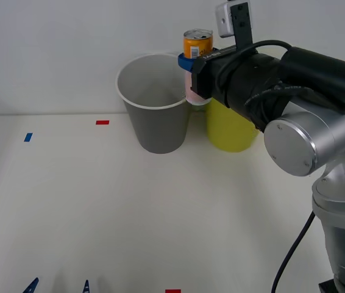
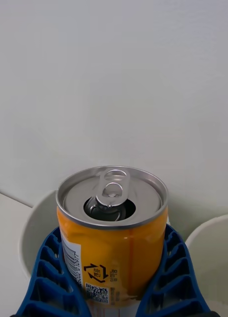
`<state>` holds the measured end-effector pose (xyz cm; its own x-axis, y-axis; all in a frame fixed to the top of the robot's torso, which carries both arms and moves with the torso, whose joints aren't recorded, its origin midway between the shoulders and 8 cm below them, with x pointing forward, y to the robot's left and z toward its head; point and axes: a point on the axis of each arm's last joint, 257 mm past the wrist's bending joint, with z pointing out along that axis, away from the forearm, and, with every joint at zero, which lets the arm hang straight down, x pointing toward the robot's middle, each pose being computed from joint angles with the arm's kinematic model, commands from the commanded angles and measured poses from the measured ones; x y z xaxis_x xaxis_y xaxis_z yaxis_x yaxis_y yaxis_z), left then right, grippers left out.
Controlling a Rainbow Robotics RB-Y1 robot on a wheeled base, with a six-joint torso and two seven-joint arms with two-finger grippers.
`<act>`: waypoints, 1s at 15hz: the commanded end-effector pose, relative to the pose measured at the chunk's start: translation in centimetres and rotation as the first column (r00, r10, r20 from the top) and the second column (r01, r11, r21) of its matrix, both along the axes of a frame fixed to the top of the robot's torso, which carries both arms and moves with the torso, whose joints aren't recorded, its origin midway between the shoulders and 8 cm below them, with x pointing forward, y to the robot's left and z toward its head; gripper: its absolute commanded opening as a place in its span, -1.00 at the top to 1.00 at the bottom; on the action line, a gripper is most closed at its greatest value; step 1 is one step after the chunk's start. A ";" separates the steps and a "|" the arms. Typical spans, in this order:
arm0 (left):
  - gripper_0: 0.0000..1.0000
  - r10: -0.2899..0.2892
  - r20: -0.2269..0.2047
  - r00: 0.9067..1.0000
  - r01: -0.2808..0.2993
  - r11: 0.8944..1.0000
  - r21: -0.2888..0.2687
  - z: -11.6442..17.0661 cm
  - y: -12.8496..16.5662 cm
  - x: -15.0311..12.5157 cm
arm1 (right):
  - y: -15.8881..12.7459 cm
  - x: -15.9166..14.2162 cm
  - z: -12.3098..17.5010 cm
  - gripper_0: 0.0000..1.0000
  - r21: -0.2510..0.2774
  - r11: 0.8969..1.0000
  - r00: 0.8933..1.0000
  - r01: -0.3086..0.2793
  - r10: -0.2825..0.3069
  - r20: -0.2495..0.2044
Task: Put cans in the gray bin and PET bottles in the light green bin.
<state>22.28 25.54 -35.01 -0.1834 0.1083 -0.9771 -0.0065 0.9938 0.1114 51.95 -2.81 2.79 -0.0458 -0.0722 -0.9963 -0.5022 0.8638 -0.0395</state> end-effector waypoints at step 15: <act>-1.00 0.000 0.000 1.000 0.000 1.000 0.000 0.0 0.0 0.0 | 5.7 7.9 3.4 0.83 0.111 0.991 0.983 -0.070 0.050 0.175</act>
<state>22.28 25.54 -35.01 -0.1834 0.1083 -0.9771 -0.0065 0.9938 0.1114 59.40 2.91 6.08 0.1230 0.0542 -0.9909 -0.5512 0.8341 -0.0228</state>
